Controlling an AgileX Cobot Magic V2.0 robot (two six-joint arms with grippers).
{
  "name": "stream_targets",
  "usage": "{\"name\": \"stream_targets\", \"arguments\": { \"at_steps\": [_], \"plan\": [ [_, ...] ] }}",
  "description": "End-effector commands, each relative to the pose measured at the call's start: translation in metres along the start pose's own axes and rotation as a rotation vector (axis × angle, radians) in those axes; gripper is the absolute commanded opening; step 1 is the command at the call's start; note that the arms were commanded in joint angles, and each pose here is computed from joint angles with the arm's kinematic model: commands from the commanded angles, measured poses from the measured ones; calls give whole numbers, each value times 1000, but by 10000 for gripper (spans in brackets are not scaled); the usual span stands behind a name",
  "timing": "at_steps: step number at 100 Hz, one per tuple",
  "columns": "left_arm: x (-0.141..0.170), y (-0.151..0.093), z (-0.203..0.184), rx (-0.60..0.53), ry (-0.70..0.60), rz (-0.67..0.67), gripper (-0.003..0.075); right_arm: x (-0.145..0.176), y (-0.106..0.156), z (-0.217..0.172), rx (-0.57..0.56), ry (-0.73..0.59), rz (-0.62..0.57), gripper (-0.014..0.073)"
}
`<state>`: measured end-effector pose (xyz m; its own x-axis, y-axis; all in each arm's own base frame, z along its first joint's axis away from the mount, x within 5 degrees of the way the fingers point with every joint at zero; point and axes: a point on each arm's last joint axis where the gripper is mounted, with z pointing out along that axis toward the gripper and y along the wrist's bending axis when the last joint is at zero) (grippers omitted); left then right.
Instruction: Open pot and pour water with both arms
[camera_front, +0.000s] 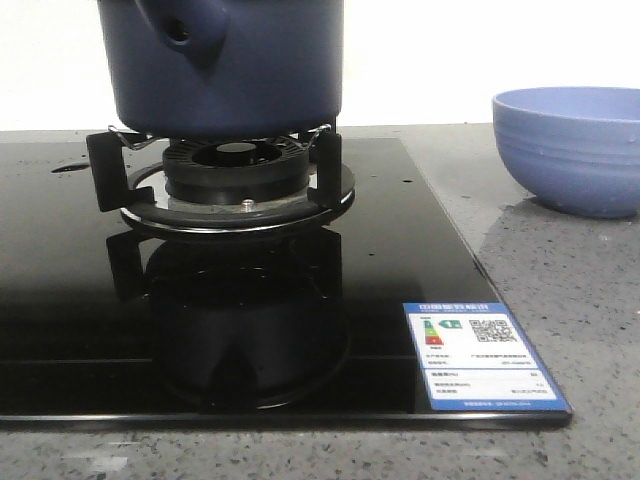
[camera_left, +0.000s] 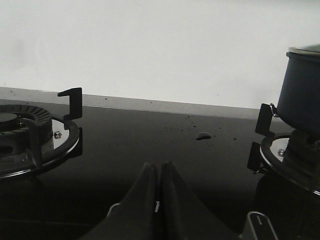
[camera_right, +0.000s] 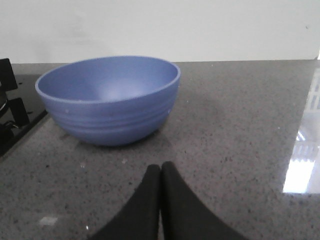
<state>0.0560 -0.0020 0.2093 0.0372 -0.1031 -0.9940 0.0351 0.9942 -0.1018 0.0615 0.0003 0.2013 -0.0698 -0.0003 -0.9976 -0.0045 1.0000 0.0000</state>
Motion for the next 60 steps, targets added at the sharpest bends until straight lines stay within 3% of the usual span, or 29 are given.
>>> {"name": "stream_targets", "arguments": {
  "at_steps": [1, 12, 60],
  "plan": [
    [4, 1, -1, -6, -58, -17, -20, 2, 0, -4, 5, -115, 8, -42],
    [4, 1, -1, -6, -58, -17, -20, 10, -1, -5, 13, -21, 12, -42],
    [4, 1, -1, -6, -57, -17, -20, 9, -1, -5, 16, -34, -11, -42]
  ]
}}
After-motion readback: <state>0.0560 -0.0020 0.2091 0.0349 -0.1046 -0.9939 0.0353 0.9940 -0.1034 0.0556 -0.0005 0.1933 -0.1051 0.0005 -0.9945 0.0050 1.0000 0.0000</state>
